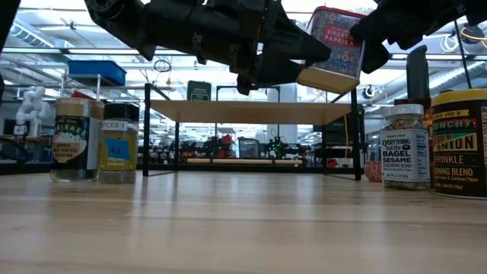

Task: Shelf spices
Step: Put the red spice can on the table

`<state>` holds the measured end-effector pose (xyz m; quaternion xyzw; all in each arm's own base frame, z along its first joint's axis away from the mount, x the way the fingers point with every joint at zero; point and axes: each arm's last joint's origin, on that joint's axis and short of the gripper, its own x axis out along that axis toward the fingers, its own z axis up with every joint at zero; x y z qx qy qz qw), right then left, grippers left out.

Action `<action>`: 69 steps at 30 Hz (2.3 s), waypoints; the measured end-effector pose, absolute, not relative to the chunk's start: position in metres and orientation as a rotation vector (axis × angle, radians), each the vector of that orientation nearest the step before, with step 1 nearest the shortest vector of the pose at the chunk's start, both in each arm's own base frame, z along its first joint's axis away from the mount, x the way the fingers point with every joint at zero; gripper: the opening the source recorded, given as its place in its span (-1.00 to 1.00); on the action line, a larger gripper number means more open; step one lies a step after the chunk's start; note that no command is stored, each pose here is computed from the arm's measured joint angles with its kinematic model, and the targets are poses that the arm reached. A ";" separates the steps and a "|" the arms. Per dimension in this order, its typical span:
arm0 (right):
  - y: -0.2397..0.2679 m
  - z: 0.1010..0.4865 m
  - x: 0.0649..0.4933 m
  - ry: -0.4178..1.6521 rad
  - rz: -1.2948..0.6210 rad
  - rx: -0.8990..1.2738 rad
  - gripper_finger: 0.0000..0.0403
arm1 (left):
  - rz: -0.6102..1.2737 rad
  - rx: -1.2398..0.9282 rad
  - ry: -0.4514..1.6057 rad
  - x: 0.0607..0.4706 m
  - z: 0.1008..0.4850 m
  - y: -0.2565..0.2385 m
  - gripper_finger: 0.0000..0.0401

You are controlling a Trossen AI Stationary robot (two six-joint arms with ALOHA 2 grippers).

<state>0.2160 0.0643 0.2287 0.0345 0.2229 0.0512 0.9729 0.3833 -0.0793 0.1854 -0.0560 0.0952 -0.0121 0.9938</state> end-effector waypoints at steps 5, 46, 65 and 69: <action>0.065 0.243 0.216 0.516 0.110 0.057 0.37 | -0.038 -0.113 0.191 0.383 0.185 -0.082 0.15; 0.072 0.251 0.231 0.732 0.143 0.101 0.26 | -0.074 -0.112 0.193 0.402 0.165 -0.092 0.15; 0.072 0.249 0.229 0.777 0.175 0.140 0.09 | -0.066 -0.104 0.213 0.404 0.163 -0.093 0.29; 0.072 0.248 0.227 0.796 0.171 0.150 0.08 | -0.066 -0.102 0.219 0.403 0.162 -0.093 0.46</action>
